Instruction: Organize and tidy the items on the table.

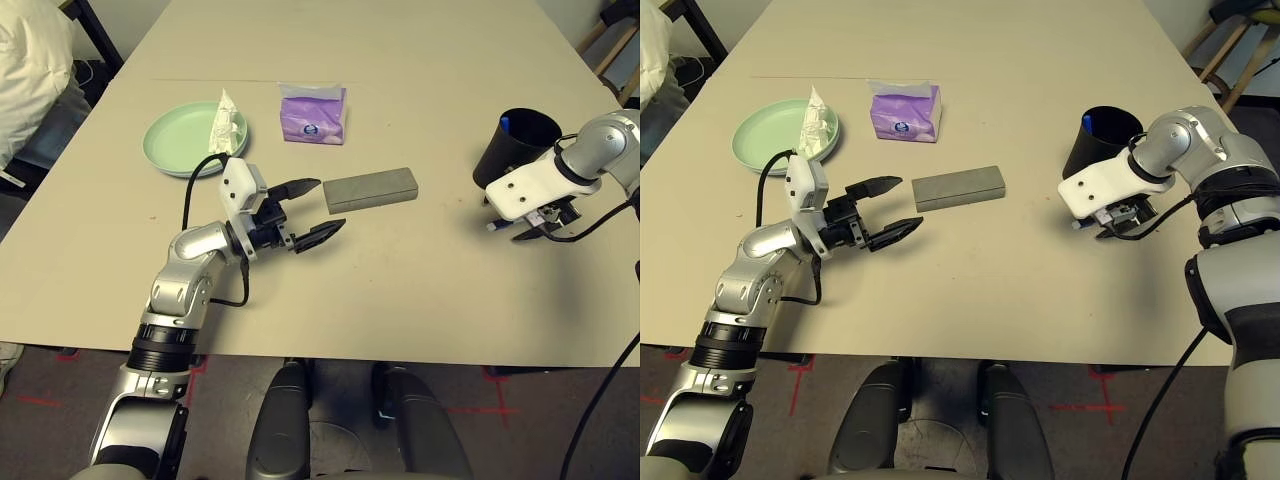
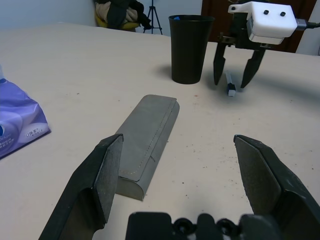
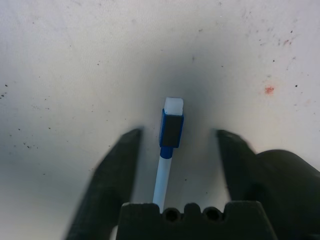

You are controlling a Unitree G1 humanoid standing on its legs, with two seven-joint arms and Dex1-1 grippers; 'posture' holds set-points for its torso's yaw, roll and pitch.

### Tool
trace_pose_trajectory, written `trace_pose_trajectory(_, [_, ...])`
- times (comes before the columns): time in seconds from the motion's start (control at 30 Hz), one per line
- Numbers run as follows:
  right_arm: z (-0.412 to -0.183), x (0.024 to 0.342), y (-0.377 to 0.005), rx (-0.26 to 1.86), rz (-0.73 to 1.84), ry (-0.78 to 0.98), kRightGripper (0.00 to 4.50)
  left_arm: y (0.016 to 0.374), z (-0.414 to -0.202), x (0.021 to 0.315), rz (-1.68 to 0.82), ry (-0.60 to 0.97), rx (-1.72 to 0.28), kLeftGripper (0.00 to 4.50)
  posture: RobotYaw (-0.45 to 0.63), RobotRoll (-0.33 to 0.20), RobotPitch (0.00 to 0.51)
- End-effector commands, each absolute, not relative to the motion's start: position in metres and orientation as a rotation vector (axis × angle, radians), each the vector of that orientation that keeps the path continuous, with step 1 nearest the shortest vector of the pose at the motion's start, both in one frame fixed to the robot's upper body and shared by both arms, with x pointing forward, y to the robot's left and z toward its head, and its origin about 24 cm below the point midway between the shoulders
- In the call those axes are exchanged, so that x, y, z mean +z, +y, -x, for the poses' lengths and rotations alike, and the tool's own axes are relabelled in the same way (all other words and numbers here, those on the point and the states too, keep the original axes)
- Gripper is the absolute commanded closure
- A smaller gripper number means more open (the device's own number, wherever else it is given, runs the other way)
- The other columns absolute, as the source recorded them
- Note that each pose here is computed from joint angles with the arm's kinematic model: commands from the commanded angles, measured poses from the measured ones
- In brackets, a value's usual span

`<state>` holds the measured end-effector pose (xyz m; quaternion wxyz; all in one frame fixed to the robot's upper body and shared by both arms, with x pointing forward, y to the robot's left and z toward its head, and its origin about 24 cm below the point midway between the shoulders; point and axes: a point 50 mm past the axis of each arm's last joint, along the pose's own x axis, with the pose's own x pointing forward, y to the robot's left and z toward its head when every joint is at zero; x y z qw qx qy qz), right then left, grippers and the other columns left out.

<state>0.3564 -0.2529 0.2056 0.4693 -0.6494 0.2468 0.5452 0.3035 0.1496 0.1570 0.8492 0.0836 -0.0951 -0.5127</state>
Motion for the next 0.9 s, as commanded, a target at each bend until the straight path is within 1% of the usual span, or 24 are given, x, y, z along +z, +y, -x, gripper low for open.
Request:
trace_pose_trajectory(0.03, [-0.3547,0.2021,-0.2567,1.346,1.576,0.637,2.82,0.1456,-0.3023,0.1566,-0.202,-0.195,-1.106,0.00,0.23,0.000,0.231])
trace_pose_trajectory(0.1, [-0.3545,0.2019,-0.2569,1.348,1.575,0.640,3.73,0.1455,-0.3023,0.1565,-0.201,-0.195,-1.107,0.00,0.23,0.000,0.231])
trace_pose_trajectory(0.17, [-0.3542,0.2018,-0.2575,1.352,1.570,0.648,4.40,0.1456,-0.3024,0.1567,-0.201,-0.194,-1.106,0.00,0.23,0.000,0.228])
trace_pose_trajectory(0.2, [-0.3540,0.2019,-0.2578,1.354,1.569,0.651,4.46,0.1458,-0.3024,0.1568,-0.201,-0.194,-1.106,0.00,0.23,0.000,0.227])
trace_pose_trajectory(0.5, [-0.3528,0.2043,-0.2602,1.353,1.539,0.659,4.46,0.1455,-0.3054,0.1579,-0.203,-0.194,-1.108,0.00,0.21,0.000,0.216])
trace_pose_trajectory(0.7, [-0.3515,0.2023,-0.2625,1.353,1.538,0.665,4.46,0.1447,-0.3068,0.1588,-0.203,-0.195,-1.114,0.00,0.21,0.000,0.218])
trace_pose_trajectory(0.8, [-0.3510,0.2002,-0.2631,1.358,1.534,0.671,3.79,0.1451,-0.3058,0.1585,-0.203,-0.194,-1.116,0.00,0.21,0.000,0.218])
trace_pose_trajectory(0.9, [-0.3510,0.1987,-0.2628,1.360,1.533,0.670,2.68,0.1456,-0.3057,0.1588,-0.204,-0.193,-1.116,0.00,0.21,0.000,0.219])
